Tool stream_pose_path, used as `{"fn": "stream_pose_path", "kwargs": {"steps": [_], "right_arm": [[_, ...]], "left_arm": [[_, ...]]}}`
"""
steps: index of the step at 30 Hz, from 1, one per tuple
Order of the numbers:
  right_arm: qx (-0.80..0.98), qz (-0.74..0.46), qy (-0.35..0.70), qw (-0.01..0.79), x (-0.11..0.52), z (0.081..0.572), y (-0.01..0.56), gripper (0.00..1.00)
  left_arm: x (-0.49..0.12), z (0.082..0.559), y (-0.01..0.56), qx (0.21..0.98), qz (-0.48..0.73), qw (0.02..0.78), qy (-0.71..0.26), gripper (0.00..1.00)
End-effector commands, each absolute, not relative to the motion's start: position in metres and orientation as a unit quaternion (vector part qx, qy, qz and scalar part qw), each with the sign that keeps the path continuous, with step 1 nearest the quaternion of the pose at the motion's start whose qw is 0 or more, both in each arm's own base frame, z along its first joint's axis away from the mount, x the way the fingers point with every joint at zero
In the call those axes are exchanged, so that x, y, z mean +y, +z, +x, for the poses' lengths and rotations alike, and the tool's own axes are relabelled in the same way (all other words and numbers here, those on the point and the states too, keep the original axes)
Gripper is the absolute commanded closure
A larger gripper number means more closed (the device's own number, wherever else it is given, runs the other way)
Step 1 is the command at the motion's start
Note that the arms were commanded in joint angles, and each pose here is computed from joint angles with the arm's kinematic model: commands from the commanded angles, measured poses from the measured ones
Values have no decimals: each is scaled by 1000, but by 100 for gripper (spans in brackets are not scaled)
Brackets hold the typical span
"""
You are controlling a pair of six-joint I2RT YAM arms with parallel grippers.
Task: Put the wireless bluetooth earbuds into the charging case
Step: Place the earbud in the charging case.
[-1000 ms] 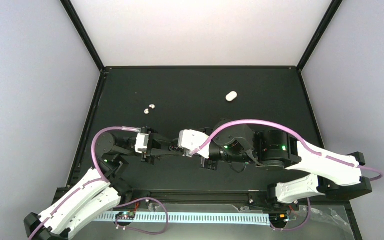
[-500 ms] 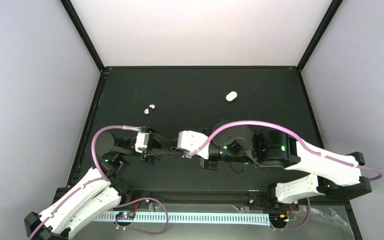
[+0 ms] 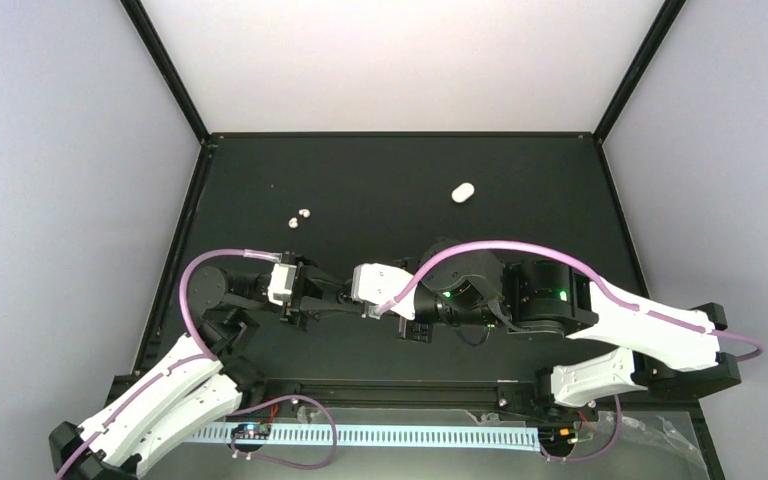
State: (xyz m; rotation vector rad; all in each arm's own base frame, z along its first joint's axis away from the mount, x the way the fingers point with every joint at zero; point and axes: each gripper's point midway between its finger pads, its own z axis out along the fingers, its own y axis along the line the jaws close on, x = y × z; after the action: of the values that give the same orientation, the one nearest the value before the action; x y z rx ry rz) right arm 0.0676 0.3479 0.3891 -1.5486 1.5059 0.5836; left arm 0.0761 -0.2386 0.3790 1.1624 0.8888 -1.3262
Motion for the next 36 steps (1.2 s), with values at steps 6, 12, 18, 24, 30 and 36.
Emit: {"fn": "stream_pose_path", "kwargs": {"steps": [6, 12, 18, 24, 30, 36], "right_arm": [[608, -631, 224, 426, 344, 66, 386, 97], [604, -625, 236, 434, 343, 65, 395, 88], [599, -617, 255, 441, 341, 62, 408, 83], [574, -585, 322, 474, 327, 50, 460, 64], [568, -487, 335, 573, 294, 77, 509, 48], [637, -295, 328, 632, 249, 165, 502, 46]], "left_arm": [[-236, 67, 391, 341, 502, 566, -558, 98], [-237, 70, 386, 350, 502, 565, -554, 98], [-238, 72, 383, 354, 501, 564, -552, 98], [-240, 75, 380, 361, 500, 563, -550, 98], [-241, 77, 381, 365, 492, 561, -556, 98], [-241, 80, 381, 379, 478, 556, -564, 99]]}}
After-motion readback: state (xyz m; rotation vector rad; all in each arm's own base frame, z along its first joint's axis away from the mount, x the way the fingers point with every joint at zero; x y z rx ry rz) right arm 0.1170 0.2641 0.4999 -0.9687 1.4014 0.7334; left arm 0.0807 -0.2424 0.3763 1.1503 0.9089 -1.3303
